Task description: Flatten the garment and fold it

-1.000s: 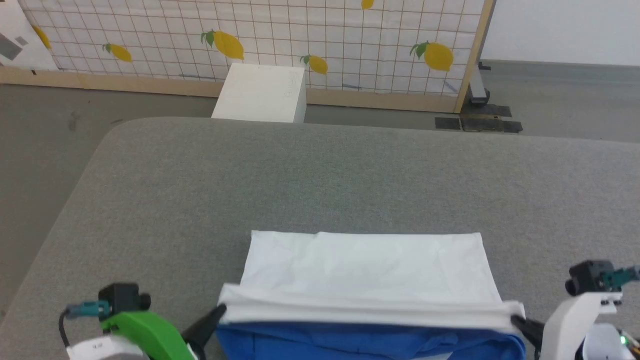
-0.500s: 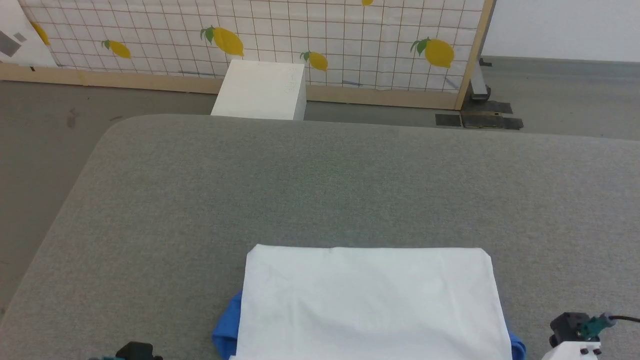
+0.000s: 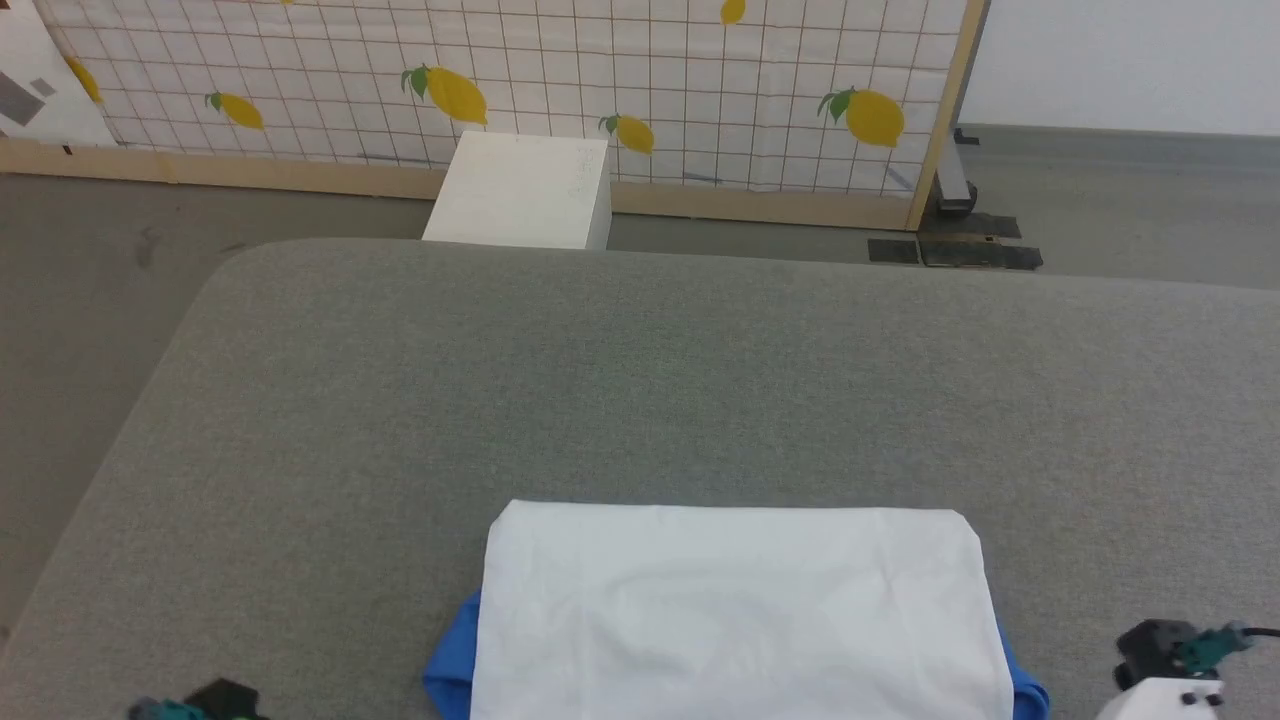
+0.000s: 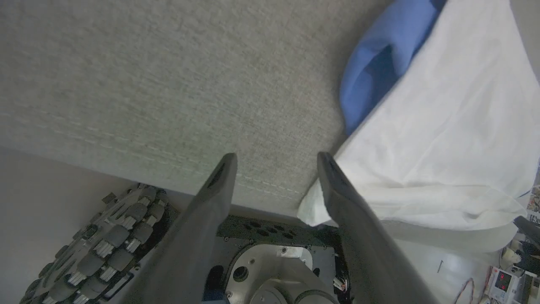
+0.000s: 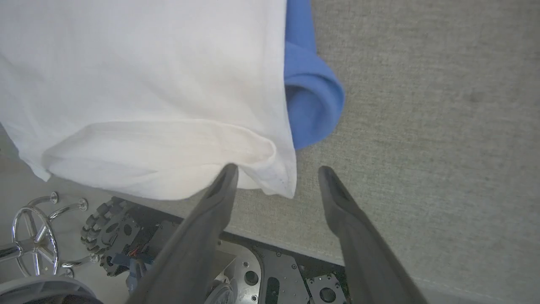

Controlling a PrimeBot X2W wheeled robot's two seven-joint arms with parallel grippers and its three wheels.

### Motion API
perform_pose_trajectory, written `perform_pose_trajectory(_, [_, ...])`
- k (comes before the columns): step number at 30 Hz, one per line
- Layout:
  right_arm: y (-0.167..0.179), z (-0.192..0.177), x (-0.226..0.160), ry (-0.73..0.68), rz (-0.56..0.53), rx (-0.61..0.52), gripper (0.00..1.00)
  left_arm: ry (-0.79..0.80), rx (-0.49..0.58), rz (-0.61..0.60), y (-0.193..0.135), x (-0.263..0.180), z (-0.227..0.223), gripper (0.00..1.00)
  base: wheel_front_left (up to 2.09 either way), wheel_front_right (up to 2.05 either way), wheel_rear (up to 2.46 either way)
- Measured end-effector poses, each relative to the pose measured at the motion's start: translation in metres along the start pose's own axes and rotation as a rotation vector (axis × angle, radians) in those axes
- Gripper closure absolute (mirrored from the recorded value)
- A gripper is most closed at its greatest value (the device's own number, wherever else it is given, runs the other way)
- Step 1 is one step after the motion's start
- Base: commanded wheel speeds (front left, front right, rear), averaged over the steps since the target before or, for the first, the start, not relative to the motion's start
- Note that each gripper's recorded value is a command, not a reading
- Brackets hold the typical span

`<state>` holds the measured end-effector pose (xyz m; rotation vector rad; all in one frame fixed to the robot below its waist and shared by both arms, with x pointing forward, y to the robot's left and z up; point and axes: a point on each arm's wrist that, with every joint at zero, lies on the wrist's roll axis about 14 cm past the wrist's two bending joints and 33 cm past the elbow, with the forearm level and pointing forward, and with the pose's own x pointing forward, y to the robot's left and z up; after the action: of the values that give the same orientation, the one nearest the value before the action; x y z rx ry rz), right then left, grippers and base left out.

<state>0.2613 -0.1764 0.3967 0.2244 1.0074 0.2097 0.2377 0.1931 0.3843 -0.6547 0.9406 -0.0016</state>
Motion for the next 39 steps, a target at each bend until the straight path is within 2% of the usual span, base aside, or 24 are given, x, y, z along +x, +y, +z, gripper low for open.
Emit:
perform_pose_trajectory(4, [-0.008,0.019,-0.019,-0.060,-0.007,0.026,0.00,-0.117,0.049,0.008,-0.004,-0.014,0.038,0.00,0.00,0.00,0.00])
perform_pose_trajectory(6, [-0.016,0.032,-0.029,-0.108,-0.024,0.039,0.00,-0.239,0.062,-0.009,-0.010,-0.023,0.067,0.00,0.00,0.00,0.00])
perform_pose_trajectory(12, [-0.028,0.081,-0.045,-0.232,-0.062,0.021,0.00,-0.714,0.240,-0.086,-0.046,-0.063,0.160,0.00,0.00,0.00,0.00])
perform_pose_trajectory(15, [-0.026,0.095,-0.037,-0.226,-0.053,-0.006,0.00,-0.889,0.322,-0.116,-0.060,-0.075,0.182,0.00,0.00,0.00,0.00])
perform_pose_trajectory(19, [-0.019,0.091,-0.014,-0.133,-0.023,-0.059,0.00,-1.087,0.387,-0.149,-0.075,-0.087,0.201,0.00,0.00,0.00,0.00])
perform_pose_trajectory(21, [-0.014,0.081,0.000,-0.066,0.004,-0.069,0.00,-1.136,0.421,-0.147,-0.079,-0.086,0.204,0.00,0.00,0.00,0.00])
perform_pose_trajectory(28, [-0.005,0.054,0.036,0.100,0.071,-0.059,0.00,-1.186,0.443,-0.120,-0.081,-0.080,0.213,0.00,0.00,0.00,0.00])
perform_pose_trajectory(39, [0.034,0.050,0.068,0.148,0.191,-0.101,0.00,-1.175,0.421,-0.087,-0.071,-0.066,0.210,0.00,0.00,0.00,0.00])
